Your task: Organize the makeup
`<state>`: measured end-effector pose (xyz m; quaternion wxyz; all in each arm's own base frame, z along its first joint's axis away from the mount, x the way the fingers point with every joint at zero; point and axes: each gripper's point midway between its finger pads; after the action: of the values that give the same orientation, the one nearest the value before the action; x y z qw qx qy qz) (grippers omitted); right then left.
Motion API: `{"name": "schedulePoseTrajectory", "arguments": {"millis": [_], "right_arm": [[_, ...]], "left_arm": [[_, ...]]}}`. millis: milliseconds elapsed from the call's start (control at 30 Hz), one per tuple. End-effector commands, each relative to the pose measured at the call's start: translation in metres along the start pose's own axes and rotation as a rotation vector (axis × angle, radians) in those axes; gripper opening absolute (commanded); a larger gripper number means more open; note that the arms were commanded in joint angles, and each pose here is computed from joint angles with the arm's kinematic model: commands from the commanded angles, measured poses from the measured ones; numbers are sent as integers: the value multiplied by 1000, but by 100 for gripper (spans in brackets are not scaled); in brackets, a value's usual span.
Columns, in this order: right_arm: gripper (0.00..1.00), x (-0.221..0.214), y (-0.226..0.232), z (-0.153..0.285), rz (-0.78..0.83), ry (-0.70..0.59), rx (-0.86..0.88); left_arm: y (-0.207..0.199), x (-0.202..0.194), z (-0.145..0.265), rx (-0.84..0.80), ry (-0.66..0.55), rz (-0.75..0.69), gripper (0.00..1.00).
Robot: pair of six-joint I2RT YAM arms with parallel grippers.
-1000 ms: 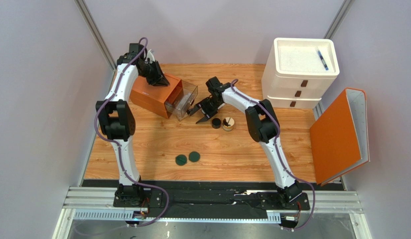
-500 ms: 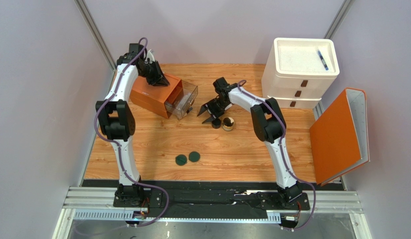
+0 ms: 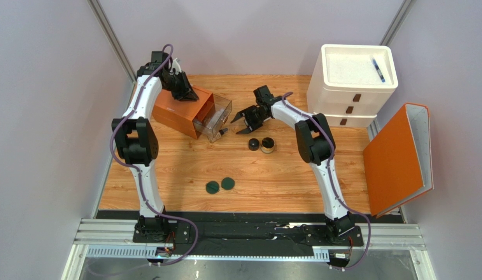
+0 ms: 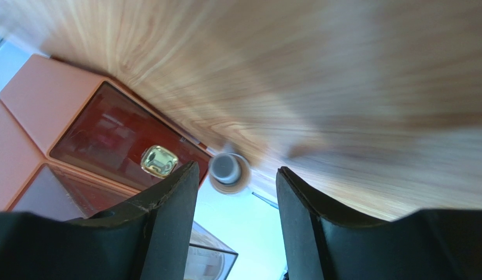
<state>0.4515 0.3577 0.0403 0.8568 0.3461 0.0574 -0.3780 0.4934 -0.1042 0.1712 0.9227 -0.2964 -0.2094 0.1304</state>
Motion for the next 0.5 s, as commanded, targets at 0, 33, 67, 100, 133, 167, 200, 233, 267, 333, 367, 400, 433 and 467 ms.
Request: {"name": "schedulePoseTrajectory", "arguments": {"millis": [0,33,67,100,133,167,200,233,267,333,367,400,433,467], "right_arm": [[56,-13,7,-17,-17,51,13],[56,-15,5,-21,-17,56,8],[56,-19,4,-23,-11,62,7],[56,-21,5,-24,-9,65,7],[56,-21,4,-26,-8,66,4],[56,-25,-1,-29,-10,76,-11],[56,-27,-2,-30,-9,80,-17],[56,-28,-4,-32,-3,87,-22],[55,-31,-7,-32,-5,98,-33],[55,-35,-12,-32,14,105,-53],[55,-38,-16,-30,17,110,-70],[55,-41,-19,-29,25,114,-78],[55,-45,-28,-30,29,126,-105],[55,-47,-31,-29,29,131,-112]], "left_arm": [[7,-4,11,54,-10,2,24],[7,-4,12,53,-11,1,23],[6,-4,12,53,-11,1,23],[6,-4,13,53,-12,-1,23],[7,-5,13,54,-10,0,23],[7,-5,13,55,-10,0,23],[7,-5,13,58,-11,-1,23],[7,-6,14,59,-9,0,23],[7,-6,14,59,-9,0,23],[9,-8,14,63,-8,3,23],[8,-8,14,61,-9,5,23],[8,-7,14,60,-11,3,24],[8,-8,14,60,-10,5,24],[8,-7,14,59,-12,5,23]]}}
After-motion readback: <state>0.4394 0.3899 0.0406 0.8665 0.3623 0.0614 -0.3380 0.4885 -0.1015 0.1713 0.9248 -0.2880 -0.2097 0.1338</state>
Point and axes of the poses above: each gripper's point midway between its finger pads, its own z axis back along the fingers, its own y axis along the line the jaws close on, x = y × z, and after that the axes turned 3 degrees about z, right-handed
